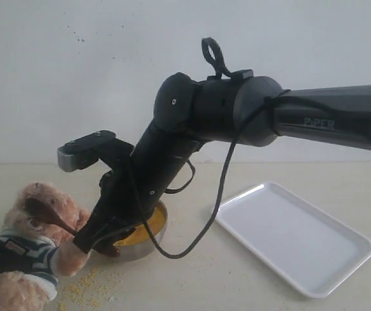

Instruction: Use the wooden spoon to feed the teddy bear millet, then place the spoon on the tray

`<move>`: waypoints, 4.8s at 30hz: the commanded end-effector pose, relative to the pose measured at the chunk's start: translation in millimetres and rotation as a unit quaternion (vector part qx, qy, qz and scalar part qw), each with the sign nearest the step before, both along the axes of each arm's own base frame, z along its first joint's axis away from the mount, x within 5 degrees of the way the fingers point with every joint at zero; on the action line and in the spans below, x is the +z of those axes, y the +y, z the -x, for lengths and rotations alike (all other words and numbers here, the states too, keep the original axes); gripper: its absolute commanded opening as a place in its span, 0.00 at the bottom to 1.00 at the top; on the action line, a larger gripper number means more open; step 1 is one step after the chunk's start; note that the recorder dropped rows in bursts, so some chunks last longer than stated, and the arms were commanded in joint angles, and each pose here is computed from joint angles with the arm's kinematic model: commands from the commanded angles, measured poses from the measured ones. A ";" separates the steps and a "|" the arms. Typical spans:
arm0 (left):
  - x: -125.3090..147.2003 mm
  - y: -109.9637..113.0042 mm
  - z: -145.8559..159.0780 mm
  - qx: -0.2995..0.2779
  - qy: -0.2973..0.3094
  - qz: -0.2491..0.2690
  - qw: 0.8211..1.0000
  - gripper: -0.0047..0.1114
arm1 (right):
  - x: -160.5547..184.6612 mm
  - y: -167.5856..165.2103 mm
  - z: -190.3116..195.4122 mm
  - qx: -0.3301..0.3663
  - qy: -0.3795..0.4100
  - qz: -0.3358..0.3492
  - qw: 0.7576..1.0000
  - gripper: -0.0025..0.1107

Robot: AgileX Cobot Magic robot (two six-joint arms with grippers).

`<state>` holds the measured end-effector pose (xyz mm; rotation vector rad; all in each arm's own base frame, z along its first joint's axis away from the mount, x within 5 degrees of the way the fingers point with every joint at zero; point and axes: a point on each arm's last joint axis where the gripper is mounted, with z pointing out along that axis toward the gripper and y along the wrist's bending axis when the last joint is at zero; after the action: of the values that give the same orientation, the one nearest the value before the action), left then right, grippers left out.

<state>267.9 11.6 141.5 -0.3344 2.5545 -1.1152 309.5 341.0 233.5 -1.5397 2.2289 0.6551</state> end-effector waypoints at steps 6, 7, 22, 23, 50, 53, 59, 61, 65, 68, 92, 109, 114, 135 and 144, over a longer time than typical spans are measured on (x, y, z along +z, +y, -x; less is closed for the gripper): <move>7.0 -4.2 -0.7 0.006 -0.007 0.047 0.999 0.07 | 57.0 1.2 15.3 -0.040 -0.072 -0.057 0.995 0.02; 7.3 -4.2 -1.2 0.008 -0.010 0.049 0.999 0.07 | 65.1 -3.2 18.0 -0.035 -0.077 -0.055 0.995 0.02; 12.1 -6.0 -4.0 0.015 -0.029 0.073 0.997 0.07 | 105.9 -125.9 -6.1 -0.145 -0.028 0.084 0.985 0.02; 12.0 -6.3 -3.4 0.011 -0.028 0.073 0.997 0.07 | 106.6 -128.8 -5.5 -0.144 -0.030 0.085 0.985 0.02; 41.2 -10.5 -16.0 0.034 -0.164 0.184 0.969 0.07 | 86.5 -148.3 45.2 -0.141 0.055 0.043 0.988 0.02; 41.8 -10.1 -16.7 0.039 -0.165 0.186 0.968 0.07 | 93.9 -140.2 35.8 -0.170 0.030 -0.014 0.985 0.02; 38.6 -7.8 -18.6 0.051 -0.160 0.166 0.972 0.07 | 111.4 -84.3 -8.4 -0.138 0.055 -0.024 0.989 0.02; 38.9 -7.5 -18.5 0.050 -0.160 0.167 0.971 0.07 | 107.1 -68.9 -22.3 -0.155 0.046 -0.016 0.987 0.02; 27.4 5.4 -27.3 0.096 -0.148 0.071 0.982 0.07 | 74.0 -56.2 -40.3 -0.162 0.064 0.011 0.985 0.02; 28.1 5.9 -28.2 0.096 -0.149 0.070 0.982 0.07 | 34.6 -55.4 -55.7 -0.196 0.074 0.073 0.975 0.02; 27.3 9.4 -31.4 0.104 -0.151 0.047 0.982 0.07 | -26.5 -38.6 -42.4 -0.193 0.197 0.087 0.957 0.02; 27.3 9.4 -31.4 0.104 -0.151 0.047 0.982 0.07 | -27.1 -35.5 -43.2 -0.191 0.223 0.058 0.954 0.02; 27.0 9.2 -31.0 0.101 -0.151 0.046 0.982 0.07 | -24.0 -50.0 -56.2 -0.215 0.250 0.029 0.944 0.02; 25.7 8.4 -29.5 0.088 -0.148 0.039 0.984 0.07 | -43.7 -57.2 -70.0 -0.239 0.288 0.010 0.927 0.02; 26.4 8.8 -30.2 0.094 -0.150 0.042 0.983 0.07 | -54.0 -46.1 -68.5 -0.200 0.328 -0.041 0.922 0.02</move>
<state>296.3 20.5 162.6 -0.3973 2.2039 -1.0967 377.0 296.8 176.8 -0.8191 2.8430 1.2384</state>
